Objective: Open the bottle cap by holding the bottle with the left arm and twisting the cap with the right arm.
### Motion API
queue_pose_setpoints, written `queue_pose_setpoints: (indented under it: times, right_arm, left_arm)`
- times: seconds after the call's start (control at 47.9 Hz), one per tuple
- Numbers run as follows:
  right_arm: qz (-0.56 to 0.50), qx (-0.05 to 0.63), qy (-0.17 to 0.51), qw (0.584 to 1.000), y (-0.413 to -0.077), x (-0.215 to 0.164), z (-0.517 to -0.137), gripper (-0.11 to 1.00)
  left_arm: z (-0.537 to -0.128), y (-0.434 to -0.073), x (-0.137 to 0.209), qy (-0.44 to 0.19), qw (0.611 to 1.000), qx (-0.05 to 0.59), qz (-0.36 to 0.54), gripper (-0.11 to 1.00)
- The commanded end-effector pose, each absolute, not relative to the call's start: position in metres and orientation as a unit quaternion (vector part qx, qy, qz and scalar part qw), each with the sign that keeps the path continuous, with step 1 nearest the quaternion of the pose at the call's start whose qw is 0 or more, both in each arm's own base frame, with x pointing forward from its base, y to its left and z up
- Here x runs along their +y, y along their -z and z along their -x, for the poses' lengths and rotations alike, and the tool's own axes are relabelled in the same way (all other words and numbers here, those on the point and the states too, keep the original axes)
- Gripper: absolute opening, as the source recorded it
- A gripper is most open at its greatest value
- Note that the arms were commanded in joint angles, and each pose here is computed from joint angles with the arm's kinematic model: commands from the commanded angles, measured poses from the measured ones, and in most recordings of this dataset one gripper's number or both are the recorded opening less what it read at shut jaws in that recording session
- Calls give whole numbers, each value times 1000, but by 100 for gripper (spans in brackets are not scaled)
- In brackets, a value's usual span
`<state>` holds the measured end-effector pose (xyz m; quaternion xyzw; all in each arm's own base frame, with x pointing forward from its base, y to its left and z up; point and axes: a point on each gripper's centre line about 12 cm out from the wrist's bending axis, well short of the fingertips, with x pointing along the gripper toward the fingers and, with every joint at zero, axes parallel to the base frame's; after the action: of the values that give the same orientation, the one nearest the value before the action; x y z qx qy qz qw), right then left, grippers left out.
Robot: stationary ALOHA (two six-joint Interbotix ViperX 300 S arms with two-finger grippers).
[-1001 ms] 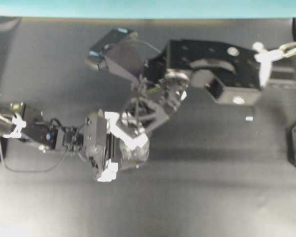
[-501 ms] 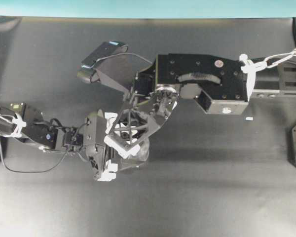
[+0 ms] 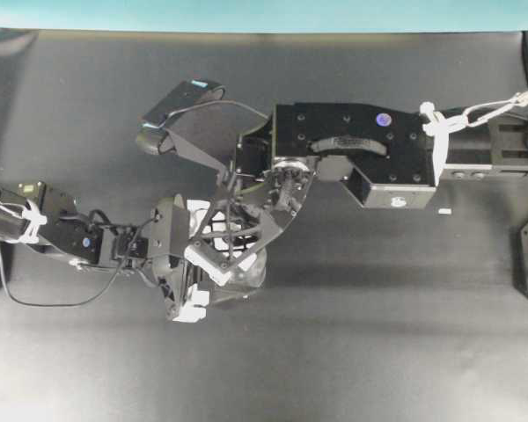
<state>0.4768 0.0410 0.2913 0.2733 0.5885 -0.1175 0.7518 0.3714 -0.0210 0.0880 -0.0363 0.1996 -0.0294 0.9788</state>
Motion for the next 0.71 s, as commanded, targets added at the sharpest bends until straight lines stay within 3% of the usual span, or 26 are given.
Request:
queue_pose_setpoints:
  times: [0.0, 0.292, 0.688]
  right_arm:
    - [-252, 586, 94, 765, -298, 48, -479, 38]
    - [-96, 601, -30, 793, -306, 50, -485, 38]
    - [87, 597, -170, 779, -303, 52, -484, 38]
  left_arm:
    - [-372, -87, -19, 26, 978, 202, 39, 81]
    - [-372, -87, -18, 25, 978, 202, 39, 81]
    - [-371, -84, -18, 25, 977, 206, 41, 81]
